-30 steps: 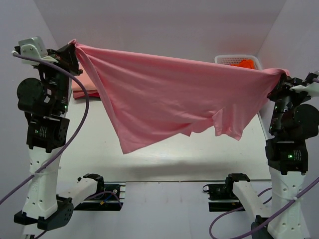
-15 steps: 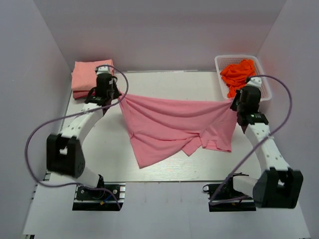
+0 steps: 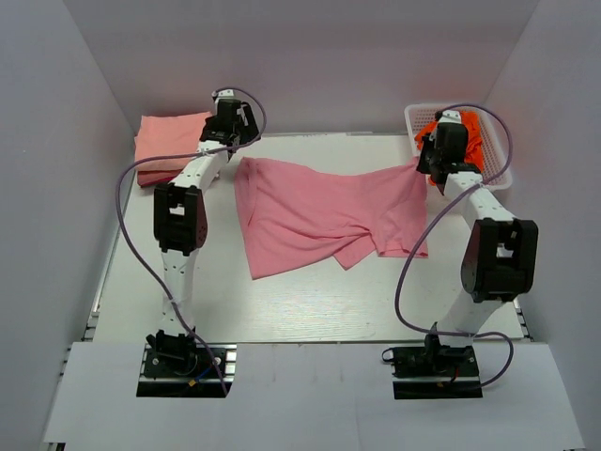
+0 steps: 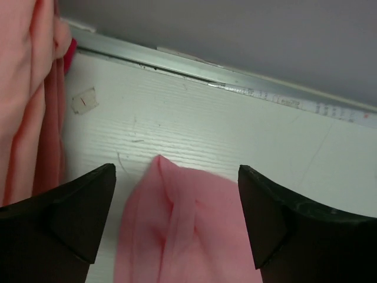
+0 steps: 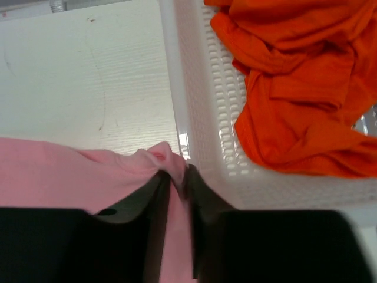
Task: Fold and stack the t-shirts
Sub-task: Flatten out the tshirt
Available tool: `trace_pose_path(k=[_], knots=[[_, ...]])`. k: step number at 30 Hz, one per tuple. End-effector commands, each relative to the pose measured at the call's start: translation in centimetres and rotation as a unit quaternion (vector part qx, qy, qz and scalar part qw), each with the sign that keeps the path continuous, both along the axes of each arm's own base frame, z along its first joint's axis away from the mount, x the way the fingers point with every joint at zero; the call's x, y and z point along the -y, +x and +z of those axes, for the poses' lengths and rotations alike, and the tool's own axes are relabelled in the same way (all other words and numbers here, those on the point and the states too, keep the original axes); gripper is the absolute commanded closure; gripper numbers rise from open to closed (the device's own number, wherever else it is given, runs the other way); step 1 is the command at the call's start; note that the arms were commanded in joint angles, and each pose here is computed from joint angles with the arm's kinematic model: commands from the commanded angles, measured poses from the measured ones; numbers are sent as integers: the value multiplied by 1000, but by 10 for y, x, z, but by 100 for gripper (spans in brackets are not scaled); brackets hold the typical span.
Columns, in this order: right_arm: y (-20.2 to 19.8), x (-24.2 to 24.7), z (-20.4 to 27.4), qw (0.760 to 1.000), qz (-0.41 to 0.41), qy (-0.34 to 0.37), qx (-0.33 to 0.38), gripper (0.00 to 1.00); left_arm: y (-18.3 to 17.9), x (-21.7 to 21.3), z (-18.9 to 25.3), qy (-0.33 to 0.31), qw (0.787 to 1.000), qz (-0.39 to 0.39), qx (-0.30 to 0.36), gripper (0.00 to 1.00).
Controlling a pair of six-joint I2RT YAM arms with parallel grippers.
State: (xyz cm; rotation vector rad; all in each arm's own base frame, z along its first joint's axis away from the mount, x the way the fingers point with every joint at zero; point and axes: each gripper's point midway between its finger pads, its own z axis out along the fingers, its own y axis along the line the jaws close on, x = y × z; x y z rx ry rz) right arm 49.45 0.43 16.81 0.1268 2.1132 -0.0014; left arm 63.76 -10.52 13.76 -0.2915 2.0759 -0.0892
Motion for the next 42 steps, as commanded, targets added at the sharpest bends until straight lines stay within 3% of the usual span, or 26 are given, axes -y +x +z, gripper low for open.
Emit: trace_pose_path(k=[1,4,5,6,9,11,13,14,16,17,18,19,21,25,28,33,36,40,41,42], knots=[[20,-3,19,1000,18,-11,16,72,2,-6,41,1,1000,7,14,0],[20,-10,35,1000,25,5,19,42,-4,-7,56,-1,1000,7,25,0],[17,-11,36,999,26,12,17,38,-10,-6,79,-8,999,1,43,0],[12,-16,31,999,38,21,11,34,-19,-8,73,-6,999,1,32,0],[-7,-24,50,998,51,35,32,10,-42,-5,104,-4,999,-7,46,0],[-18,-26,69,996,46,54,51,10,-65,2,96,-12,1000,-24,11,0],[-34,-28,53,996,35,74,28,10,-92,11,104,-43,998,-49,-6,0],[-46,-27,54,995,24,88,25,10,-114,11,73,-47,996,-51,-55,0],[-60,-23,37,995,-4,100,0,10,-150,20,74,-83,992,-61,-74,0],[-75,-21,29,993,-27,117,-16,10,-180,21,33,-85,986,-63,-126,0],[-81,-20,23,991,-39,122,-25,10,-197,21,22,-101,983,-55,-144,0],[-98,-14,0,987,-74,130,-52,10,-226,26,-10,-110,974,-65,-188,0],[-110,-12,-8,985,-87,136,-62,10,-261,37,-20,-124,964,-86,-219,0],[-144,-9,-52,975,-118,146,-115,10,-351,58,-85,-151,922,-105,-341,0],[-161,0,-68,971,-144,127,-140,10,-392,62,-112,-149,902,-102,-392,4],[-179,6,-84,966,-165,120,-157,10,-422,64,-130,-145,888,-100,-425,11],[-183,5,-87,965,-164,120,-165,10,-426,63,-135,-129,885,-92,-437,20],[-185,7,-88,965,-166,116,-167,10,-433,54,-144,-107,885,-75,-447,35],[-185,8,-89,964,-169,116,-167,10,-432,51,-147,-98,886,-68,-447,45],[-187,8,-90,964,-171,116,-168,10,-429,50,-147,-94,888,-65,-445,48]])
